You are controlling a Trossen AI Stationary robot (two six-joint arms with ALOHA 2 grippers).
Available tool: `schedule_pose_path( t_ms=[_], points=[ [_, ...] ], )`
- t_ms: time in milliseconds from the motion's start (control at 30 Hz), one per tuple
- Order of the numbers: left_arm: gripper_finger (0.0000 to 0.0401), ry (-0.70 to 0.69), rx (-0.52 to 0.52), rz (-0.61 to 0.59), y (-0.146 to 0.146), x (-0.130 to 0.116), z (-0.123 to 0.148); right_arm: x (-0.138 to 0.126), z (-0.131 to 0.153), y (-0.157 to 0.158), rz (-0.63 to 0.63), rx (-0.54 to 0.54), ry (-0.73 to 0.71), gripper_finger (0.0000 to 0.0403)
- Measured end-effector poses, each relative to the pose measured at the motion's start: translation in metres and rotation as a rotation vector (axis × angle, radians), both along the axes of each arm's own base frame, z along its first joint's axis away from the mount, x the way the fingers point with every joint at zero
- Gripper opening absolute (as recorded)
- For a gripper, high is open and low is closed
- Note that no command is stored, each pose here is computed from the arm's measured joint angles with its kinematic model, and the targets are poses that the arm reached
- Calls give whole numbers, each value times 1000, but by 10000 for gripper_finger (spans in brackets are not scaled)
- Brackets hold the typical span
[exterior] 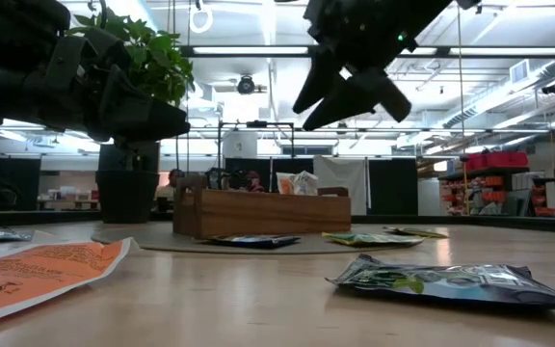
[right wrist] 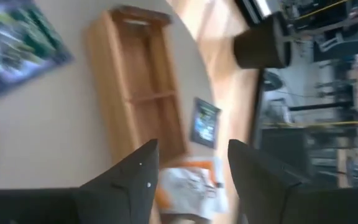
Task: Pick & Place Tea
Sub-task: Put the orange tea bag into the right section of the wooden organizer
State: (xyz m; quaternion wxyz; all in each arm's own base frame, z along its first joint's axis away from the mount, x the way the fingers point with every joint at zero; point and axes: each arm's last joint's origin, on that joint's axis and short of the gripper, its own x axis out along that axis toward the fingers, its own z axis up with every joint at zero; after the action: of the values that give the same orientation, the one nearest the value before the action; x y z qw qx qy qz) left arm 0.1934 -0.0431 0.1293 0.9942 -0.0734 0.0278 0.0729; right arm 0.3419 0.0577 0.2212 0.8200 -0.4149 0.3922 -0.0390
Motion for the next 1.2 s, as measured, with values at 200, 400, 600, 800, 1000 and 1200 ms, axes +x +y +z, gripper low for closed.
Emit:
schedule_pose_path(
  t_ms=[200, 400, 600, 800, 1000, 1200],
  points=[
    [163, 0, 0, 0, 0, 0, 0, -3, -1, 18, 29, 299, -31, 195],
    [163, -1, 0, 0, 0, 0, 0, -9, 3, 27, 136, 534, -110, 174],
    [163, -1, 0, 0, 0, 0, 0, -33, 25, 28, 285, 619, -340, 157],
    [163, 2, 4, -1, 0, 0, 0, -73, 20, 17, 309, 701, -516, 154],
    [163, 25, -13, -94, -3, 2, -2, -104, -2, 17, 224, 677, -579, 154],
    [163, 80, 97, -215, -24, 27, 9, -118, -13, 30, 200, 691, -581, 155]
  ],
)
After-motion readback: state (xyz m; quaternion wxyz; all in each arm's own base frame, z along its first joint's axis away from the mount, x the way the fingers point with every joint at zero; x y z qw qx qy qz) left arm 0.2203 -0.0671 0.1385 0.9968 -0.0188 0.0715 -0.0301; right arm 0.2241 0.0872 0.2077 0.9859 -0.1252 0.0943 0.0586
